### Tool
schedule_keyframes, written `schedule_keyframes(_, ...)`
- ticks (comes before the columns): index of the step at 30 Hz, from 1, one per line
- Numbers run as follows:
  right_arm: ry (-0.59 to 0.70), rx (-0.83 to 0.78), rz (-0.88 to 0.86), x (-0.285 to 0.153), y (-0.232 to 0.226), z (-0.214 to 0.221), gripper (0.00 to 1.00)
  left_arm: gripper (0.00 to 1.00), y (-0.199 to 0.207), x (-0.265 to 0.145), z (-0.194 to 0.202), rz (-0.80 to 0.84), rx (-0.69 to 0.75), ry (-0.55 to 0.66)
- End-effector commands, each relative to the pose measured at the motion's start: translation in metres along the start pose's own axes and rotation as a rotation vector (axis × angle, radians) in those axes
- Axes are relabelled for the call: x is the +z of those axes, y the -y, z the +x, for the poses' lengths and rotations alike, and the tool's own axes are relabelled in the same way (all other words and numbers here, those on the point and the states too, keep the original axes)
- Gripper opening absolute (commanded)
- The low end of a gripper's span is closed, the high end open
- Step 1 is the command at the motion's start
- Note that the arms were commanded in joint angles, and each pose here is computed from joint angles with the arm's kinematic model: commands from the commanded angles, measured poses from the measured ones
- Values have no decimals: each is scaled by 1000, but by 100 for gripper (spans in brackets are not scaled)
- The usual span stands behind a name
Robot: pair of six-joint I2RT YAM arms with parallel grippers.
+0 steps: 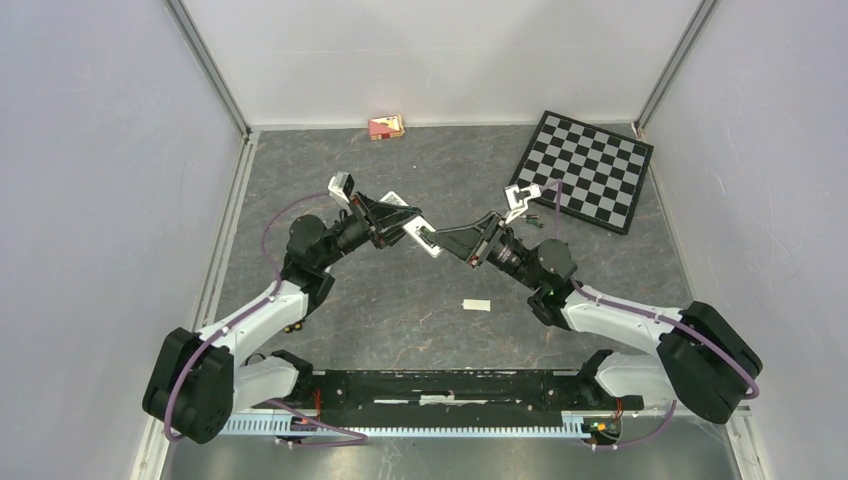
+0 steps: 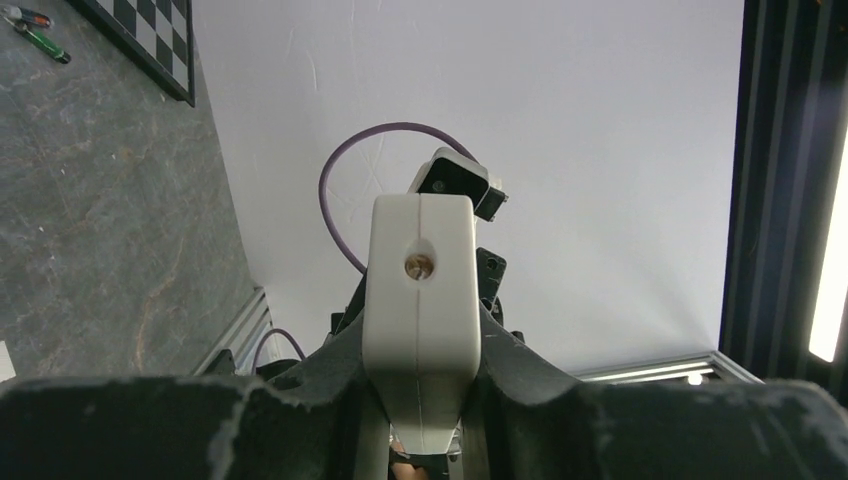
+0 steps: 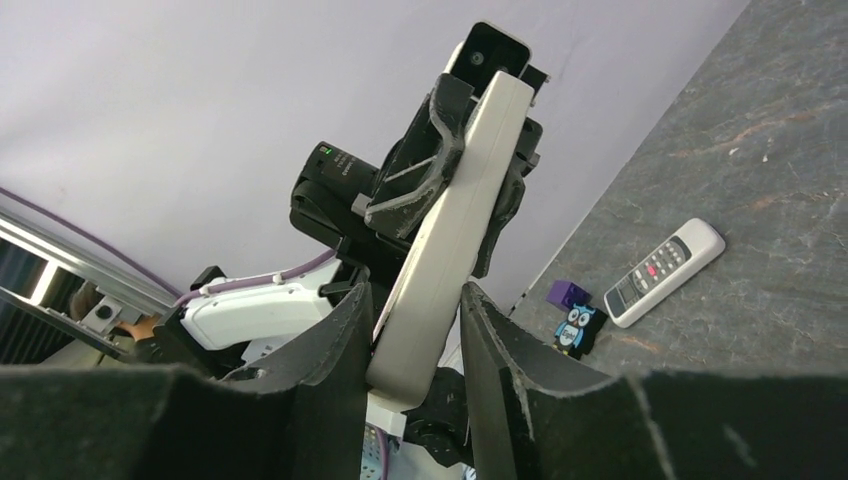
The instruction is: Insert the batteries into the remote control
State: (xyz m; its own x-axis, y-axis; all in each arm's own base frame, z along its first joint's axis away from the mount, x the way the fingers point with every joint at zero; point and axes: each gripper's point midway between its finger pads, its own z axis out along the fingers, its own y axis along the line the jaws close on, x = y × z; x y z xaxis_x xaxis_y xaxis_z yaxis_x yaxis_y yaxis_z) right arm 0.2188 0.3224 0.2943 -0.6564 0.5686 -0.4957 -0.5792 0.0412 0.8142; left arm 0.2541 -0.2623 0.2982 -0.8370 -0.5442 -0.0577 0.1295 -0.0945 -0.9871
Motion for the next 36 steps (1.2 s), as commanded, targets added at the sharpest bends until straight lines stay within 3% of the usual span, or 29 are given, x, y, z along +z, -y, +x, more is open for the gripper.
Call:
schedule_keyframes(1, -26, -8, 134, 10, 28, 3, 38, 2, 52, -4, 22, 161, 142, -96)
schedule_keyframes(8, -71, -5, 361, 3, 74, 13, 35, 2, 59, -5, 27, 168, 232, -113)
schedule_keyframes(13, -96, -2, 476, -6, 94, 17, 40, 2, 55, -5, 26, 129, 327, -109)
schedule_keyframes(15, -94, -23, 453, -6, 88, 14, 49, 2, 49, -5, 25, 100, 368, -105)
schedule_keyframes(19, -61, -99, 358, -9, 63, 3, 79, 2, 31, -5, 20, 26, 449, -105)
schedule_keyframes(23, -26, -158, 184, -11, 25, -9, 89, 2, 15, -4, 20, -10, 481, -138)
schedule_keyframes(29, -126, -324, 42, -10, -1, -3, 84, 2, 11, -2, 22, -3, 522, -190)
schedule_keyframes(36, -298, -527, 149, -12, 29, 7, 71, 2, 15, -2, 24, 9, 585, -221)
